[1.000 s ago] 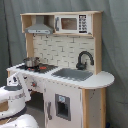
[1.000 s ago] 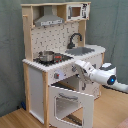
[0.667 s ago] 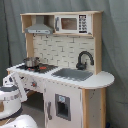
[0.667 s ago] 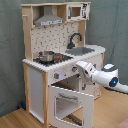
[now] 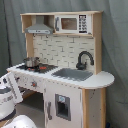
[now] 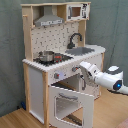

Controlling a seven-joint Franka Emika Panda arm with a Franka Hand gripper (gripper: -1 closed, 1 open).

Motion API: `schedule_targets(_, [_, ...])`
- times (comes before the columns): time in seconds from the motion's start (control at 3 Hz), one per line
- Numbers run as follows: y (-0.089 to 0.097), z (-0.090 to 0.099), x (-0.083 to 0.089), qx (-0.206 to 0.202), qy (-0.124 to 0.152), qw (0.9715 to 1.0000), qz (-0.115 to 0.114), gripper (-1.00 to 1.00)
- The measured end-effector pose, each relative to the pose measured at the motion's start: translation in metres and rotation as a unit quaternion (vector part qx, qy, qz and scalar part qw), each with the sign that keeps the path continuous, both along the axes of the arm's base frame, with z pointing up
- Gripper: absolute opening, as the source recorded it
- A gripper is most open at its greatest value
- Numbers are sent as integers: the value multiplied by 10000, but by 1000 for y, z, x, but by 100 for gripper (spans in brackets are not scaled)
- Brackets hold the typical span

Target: Play with the kitchen

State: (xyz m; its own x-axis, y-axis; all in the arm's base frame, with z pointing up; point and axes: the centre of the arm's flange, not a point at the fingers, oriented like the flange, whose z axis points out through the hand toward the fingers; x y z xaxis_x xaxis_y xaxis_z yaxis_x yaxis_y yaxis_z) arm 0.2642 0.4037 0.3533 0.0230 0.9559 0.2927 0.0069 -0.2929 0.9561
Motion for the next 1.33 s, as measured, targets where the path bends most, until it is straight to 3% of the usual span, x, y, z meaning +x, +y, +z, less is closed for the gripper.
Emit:
schedule_targets(0.33, [5,5,-16,32,-95,9999,-122,100])
schedule_targets(0.67, [-4,18,-25,36,-203,9990,-385,100])
schedule_targets(1.0, [-18,38,-34,1,-243,9988,-419,100])
schedule_targets(1.33, [7,66,-50,-5,-399,9988,-295,100])
